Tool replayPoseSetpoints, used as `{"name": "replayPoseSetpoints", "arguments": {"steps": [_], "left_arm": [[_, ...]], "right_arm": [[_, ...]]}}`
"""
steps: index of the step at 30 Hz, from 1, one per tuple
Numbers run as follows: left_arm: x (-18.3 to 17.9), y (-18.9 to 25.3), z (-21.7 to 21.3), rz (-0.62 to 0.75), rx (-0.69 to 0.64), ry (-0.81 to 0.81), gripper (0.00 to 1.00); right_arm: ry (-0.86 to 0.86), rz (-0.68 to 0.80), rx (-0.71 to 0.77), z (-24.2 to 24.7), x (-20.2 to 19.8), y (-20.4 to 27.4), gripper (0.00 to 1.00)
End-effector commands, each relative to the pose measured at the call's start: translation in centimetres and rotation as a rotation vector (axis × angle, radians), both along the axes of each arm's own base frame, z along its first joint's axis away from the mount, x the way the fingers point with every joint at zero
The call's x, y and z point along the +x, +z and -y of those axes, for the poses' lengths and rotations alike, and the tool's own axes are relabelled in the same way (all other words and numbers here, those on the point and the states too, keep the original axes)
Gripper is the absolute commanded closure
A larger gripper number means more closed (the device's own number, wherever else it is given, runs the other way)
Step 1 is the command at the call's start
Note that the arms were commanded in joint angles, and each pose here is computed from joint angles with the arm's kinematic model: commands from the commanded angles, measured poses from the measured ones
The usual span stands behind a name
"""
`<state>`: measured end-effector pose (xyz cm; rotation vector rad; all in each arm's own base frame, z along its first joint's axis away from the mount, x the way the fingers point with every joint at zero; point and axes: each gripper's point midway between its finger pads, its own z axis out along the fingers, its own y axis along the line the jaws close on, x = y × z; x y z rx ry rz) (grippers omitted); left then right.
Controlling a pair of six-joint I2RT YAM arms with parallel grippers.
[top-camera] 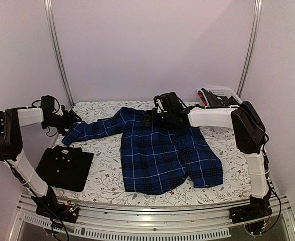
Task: Fold and stack the long sleeve shirts
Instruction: Place the sleeve at the corner of the board, then adjust the flattened shirt at the center of the board.
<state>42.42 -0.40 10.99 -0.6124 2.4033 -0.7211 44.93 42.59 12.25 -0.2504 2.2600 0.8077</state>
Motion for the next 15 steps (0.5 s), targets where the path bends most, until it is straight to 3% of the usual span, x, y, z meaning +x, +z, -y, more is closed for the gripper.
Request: {"name": "replayPoseSetpoints", "arguments": {"steps": [1,7,15], "left_arm": [[-0.6,-2.7,3.5,-0.05,-0.13,-0.127,0.18],[-0.3,-3.8,4.9,-0.075,-0.184,-0.159,0.18],[0.2,-2.7,5.7,-0.047,-0.067,-0.19,0.15]], "right_arm": [[-0.048,-0.134,-0.025,0.2,0.4,-3.0,0.1],[-0.064,-0.156,-0.051,0.9,0.5,-4.2,0.08],[-0.035,-0.153,-0.075,1.4,-0.5,-5.0,0.08]]}}
